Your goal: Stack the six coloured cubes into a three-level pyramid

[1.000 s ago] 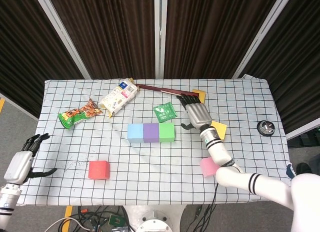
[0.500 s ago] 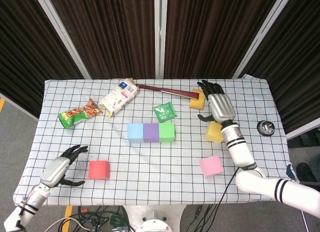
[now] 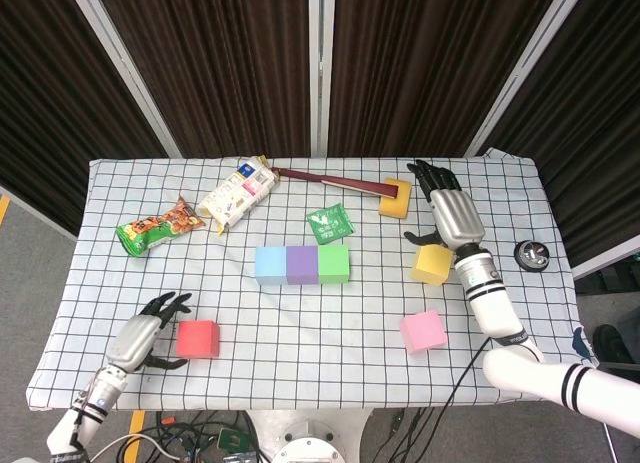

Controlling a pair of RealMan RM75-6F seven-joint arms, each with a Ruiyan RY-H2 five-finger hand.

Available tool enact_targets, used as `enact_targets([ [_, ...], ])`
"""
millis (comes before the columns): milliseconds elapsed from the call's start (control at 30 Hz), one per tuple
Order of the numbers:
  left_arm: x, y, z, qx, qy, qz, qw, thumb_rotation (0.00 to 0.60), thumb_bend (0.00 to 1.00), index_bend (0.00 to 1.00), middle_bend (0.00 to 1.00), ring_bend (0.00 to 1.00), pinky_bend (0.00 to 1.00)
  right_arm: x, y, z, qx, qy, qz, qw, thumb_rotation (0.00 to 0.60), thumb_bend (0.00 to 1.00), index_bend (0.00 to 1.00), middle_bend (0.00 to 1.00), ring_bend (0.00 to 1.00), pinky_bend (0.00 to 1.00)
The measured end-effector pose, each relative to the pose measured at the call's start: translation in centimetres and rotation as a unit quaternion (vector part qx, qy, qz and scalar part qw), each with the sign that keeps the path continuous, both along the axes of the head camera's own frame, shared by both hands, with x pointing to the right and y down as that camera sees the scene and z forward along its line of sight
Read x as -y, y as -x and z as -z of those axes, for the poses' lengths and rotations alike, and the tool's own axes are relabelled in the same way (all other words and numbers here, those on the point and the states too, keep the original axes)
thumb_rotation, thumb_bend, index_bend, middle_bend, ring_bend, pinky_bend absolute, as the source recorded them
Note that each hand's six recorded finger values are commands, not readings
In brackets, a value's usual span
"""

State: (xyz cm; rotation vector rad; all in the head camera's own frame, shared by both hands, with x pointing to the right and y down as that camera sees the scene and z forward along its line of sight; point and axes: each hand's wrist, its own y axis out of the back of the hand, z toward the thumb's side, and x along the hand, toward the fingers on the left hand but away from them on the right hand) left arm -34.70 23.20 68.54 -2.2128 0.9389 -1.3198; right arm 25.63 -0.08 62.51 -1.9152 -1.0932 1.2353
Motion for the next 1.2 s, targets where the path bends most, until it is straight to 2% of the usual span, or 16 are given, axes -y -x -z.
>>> enact_targets([
  [300, -0.3, -0.9, -1.2, -0.003, 0.001, 0.009, 1.0000, 0.600, 0.06, 0.07, 0.34, 0.03, 0.10, -0.3, -0.5, -0.5, 0.009, 0.009, -0.010, 0.9999, 0.600, 0.07, 0.00, 0.00, 0.00, 0.00],
  [600, 1.1, -1.0, -0.4, -0.017, -0.044, 0.038, 0.9982, 0.600, 0.18, 0.12, 0.47, 0.12, 0.15, -0.4, -1.2, -0.8, 0.013, 0.015, -0.019, 0.9996, 0.600, 0.07, 0.00, 0.01, 0.00, 0.00],
  [767, 4.2, 0.9, 2.2, -0.027, -0.100, 0.058, 0.9929, 0.600, 0.17, 0.13, 0.49, 0.14, 0.23, -0.2, -1.7, -0.5, 0.013, 0.011, -0.023, 0.9996, 0.600, 0.07, 0.00, 0.01, 0.00, 0.00],
  [933, 9.7, 2.2, 5.6, -0.043, -0.155, 0.071, 0.9844, 0.600, 0.17, 0.13, 0.51, 0.14, 0.23, -0.4, -1.8, -0.5, 0.020, 0.014, -0.029, 0.9993, 0.600, 0.07, 0.00, 0.01, 0.00, 0.00],
  [1067, 12.8, 0.7, 6.2, -0.066, -0.144, 0.070, 0.9848, 0.600, 0.17, 0.13, 0.51, 0.14, 0.23, -0.3, -1.9, -0.2, 0.031, 0.011, -0.037, 0.9988, 0.600, 0.08, 0.00, 0.01, 0.00, 0.00],
  [1200, 16.0, -2.5, 5.8, -0.080, -0.124, 0.054, 0.9875, 0.600, 0.17, 0.13, 0.51, 0.14, 0.23, -0.3, -2.2, 0.1, 0.045, 0.008, -0.048, 0.9978, 0.600, 0.07, 0.00, 0.01, 0.00, 0.00],
])
